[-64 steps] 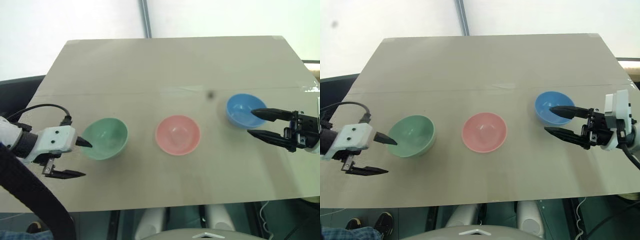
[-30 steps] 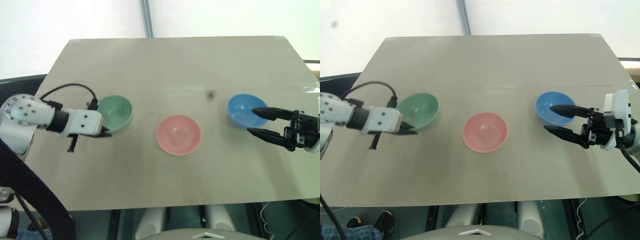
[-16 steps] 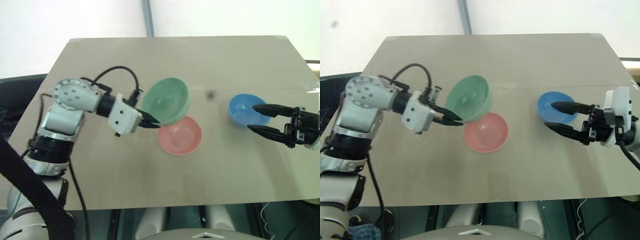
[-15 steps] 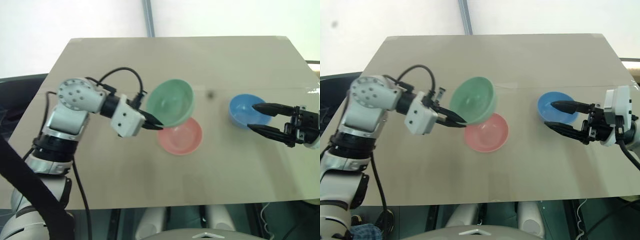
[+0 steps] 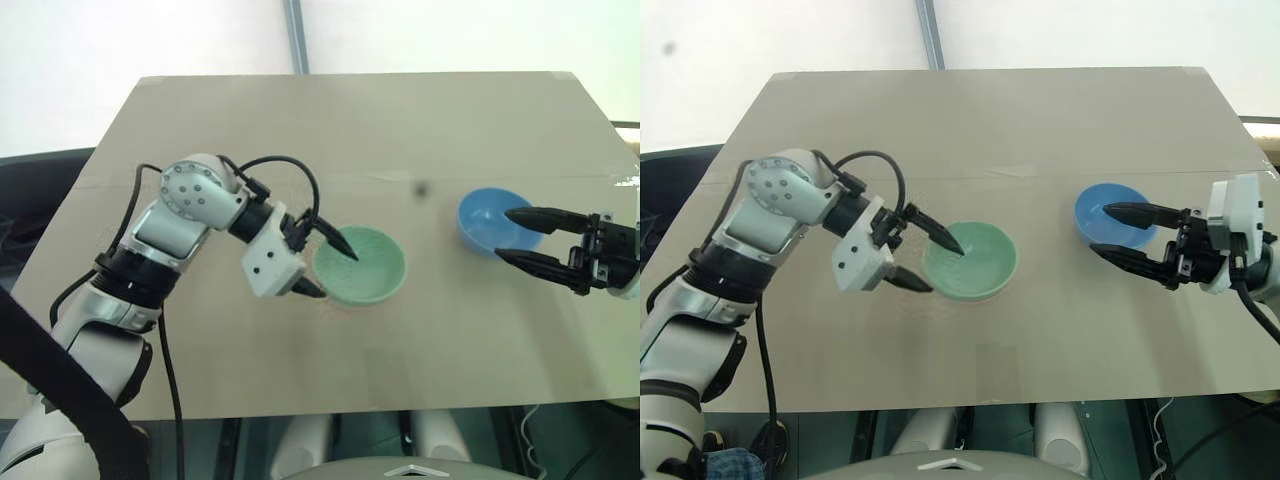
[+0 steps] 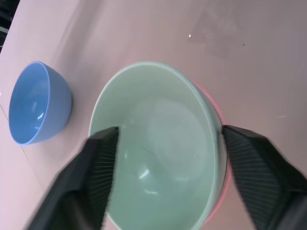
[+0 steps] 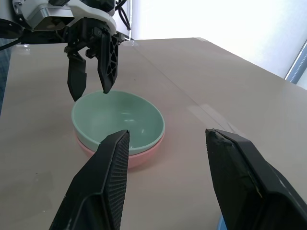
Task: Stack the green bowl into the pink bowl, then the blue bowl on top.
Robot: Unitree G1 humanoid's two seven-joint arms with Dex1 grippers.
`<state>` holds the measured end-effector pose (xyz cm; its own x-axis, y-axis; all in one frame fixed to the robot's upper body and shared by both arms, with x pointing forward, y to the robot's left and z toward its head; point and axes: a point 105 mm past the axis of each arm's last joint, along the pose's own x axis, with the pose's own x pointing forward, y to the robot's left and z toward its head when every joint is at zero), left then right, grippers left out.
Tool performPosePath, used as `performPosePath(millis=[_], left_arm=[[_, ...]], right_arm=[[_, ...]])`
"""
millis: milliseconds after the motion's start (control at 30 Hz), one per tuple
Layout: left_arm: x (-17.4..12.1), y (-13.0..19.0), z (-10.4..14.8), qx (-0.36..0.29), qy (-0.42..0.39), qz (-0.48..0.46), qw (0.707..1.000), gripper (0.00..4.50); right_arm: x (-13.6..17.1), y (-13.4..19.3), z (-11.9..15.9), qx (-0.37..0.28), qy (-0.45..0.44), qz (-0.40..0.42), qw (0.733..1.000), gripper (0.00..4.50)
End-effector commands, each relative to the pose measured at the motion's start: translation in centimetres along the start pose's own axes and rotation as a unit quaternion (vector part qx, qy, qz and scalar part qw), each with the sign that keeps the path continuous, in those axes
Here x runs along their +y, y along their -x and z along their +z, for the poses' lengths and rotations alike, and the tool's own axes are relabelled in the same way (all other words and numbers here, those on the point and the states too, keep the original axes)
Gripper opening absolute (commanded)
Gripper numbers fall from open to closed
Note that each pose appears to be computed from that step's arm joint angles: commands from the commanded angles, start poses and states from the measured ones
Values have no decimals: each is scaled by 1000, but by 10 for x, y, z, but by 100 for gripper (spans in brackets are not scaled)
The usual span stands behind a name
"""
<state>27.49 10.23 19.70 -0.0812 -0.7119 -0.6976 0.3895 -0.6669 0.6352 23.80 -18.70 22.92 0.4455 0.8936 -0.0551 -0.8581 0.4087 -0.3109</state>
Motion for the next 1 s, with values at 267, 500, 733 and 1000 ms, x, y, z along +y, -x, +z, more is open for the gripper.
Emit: performPosePath(millis=[267,500,733,1000], left_arm=[[58,66,2,-100,253,227,935,391],[43,110,-9,-111,416,365,826,391],[-9,144,-1,-105,491,414,759,391],[-50,145,16,-110,531,396,741,391]], right_arm=[[-2,1,11,-9,32,-5,999,279],[-8,-4,4,22,27,-17,999,279],[-26,-7,-24,102,19,-38,994,279],[-63,-18,-70,274,25,-55,960,279]])
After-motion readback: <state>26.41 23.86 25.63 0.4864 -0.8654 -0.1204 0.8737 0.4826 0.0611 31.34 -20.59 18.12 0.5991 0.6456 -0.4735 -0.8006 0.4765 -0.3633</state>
